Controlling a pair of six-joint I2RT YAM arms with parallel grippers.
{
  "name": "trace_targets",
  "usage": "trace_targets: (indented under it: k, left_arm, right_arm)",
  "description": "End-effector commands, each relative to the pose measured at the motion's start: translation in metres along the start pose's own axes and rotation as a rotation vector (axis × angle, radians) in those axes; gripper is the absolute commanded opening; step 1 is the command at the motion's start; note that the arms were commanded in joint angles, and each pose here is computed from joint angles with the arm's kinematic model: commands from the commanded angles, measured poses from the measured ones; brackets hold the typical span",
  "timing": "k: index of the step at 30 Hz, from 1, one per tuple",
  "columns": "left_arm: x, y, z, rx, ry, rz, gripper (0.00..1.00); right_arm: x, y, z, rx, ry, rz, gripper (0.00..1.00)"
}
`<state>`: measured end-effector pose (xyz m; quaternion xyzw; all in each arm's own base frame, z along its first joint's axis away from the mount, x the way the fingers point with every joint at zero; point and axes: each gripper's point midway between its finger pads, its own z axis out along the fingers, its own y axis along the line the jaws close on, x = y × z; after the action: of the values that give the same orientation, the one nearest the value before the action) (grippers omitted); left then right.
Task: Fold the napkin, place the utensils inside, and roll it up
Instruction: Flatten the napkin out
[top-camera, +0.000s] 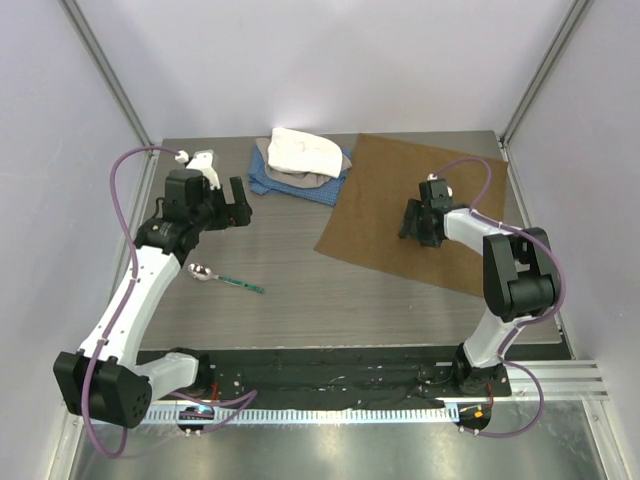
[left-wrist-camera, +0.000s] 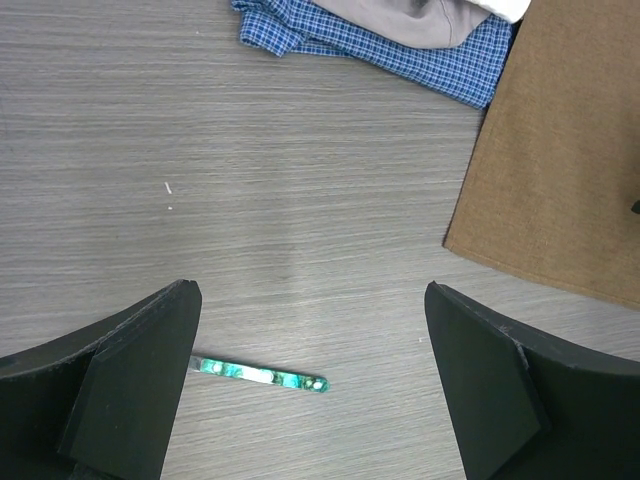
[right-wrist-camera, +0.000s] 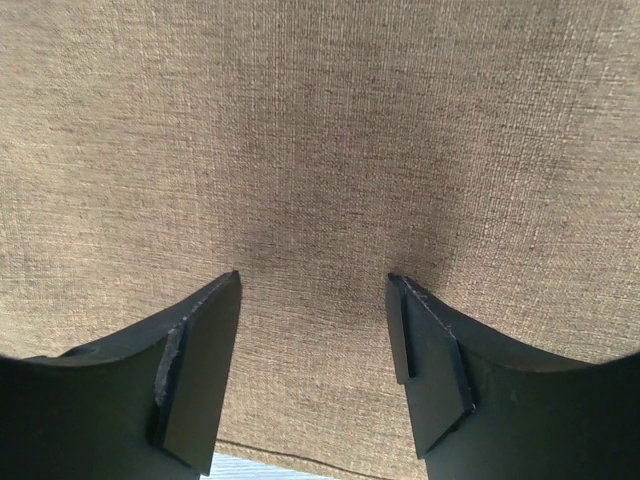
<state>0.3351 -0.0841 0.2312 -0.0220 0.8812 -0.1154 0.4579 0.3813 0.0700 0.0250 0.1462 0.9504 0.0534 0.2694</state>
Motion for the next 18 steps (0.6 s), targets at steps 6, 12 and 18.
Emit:
trace_targets:
  k: [6, 12, 18]
  left_arm:
    - [-0.019, -0.006, -0.016, 0.027, -0.096, 0.0, 1.0]
    - [-0.021, -0.008, -0.02, 0.04, -0.107, -0.004, 1.0]
    - [-0.023, -0.009, -0.022, 0.045, -0.115, -0.004, 1.0]
  right_arm:
    - [0.061, -0.051, -0.011, 0.139, 0.127, 0.088, 0.68]
    - [0.077, -0.07, -0.029, 0.168, 0.131, 0.129, 0.69]
    - [0.075, -0.075, -0.044, 0.175, 0.103, 0.139, 0.7]
